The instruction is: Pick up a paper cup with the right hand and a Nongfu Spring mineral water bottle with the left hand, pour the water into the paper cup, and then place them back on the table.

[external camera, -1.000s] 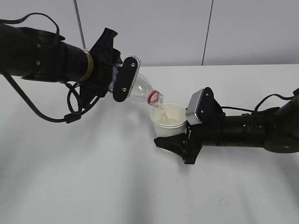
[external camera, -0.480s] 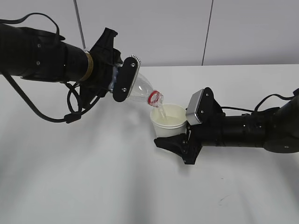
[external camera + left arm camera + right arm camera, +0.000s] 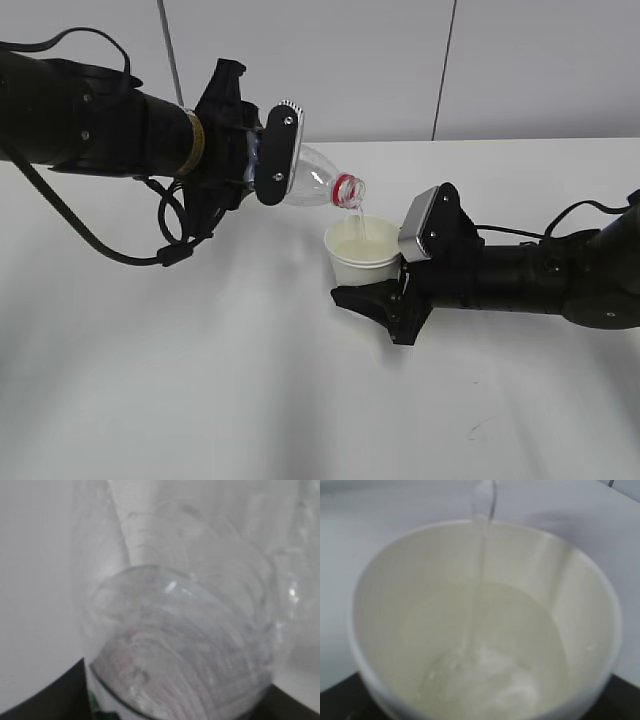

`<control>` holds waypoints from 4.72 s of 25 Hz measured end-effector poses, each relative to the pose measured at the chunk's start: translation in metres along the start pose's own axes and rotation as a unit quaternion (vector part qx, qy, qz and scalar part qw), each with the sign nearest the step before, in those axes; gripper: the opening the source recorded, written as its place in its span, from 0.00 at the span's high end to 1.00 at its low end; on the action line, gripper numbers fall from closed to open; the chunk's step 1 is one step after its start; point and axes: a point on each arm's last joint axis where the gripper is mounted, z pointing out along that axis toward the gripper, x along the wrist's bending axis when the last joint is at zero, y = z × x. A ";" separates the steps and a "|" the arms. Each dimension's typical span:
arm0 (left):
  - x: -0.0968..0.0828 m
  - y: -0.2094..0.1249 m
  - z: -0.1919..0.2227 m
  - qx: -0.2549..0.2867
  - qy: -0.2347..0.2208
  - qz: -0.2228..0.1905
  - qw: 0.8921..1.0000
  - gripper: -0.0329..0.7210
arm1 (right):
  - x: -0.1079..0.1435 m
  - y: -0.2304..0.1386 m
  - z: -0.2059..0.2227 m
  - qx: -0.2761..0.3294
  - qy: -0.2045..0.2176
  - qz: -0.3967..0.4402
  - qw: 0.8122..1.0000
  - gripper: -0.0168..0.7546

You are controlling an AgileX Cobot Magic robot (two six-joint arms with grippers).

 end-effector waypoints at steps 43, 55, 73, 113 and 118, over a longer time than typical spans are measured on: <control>-0.088 -0.029 0.018 -0.252 0.021 -0.647 0.720 0.41 | -0.045 -0.003 -0.008 -0.063 -0.267 0.065 0.960 0.30; -0.098 -0.018 0.019 -0.285 -0.029 -0.631 0.721 0.41 | -0.044 -0.030 0.003 -0.059 -0.268 0.082 0.958 0.30; -0.116 -0.013 0.030 -0.306 -0.047 -0.631 0.711 0.41 | -0.041 -0.044 0.007 -0.055 -0.272 0.095 0.956 0.30; -0.138 -0.071 -0.009 -0.166 -0.004 -0.683 0.711 0.24 | -0.017 -0.059 -0.055 -0.001 -0.403 0.199 0.893 0.21; -0.136 -0.095 -0.010 -0.114 0.052 -0.680 0.722 0.24 | -0.033 -0.062 -0.066 -0.008 -0.432 0.204 0.878 0.21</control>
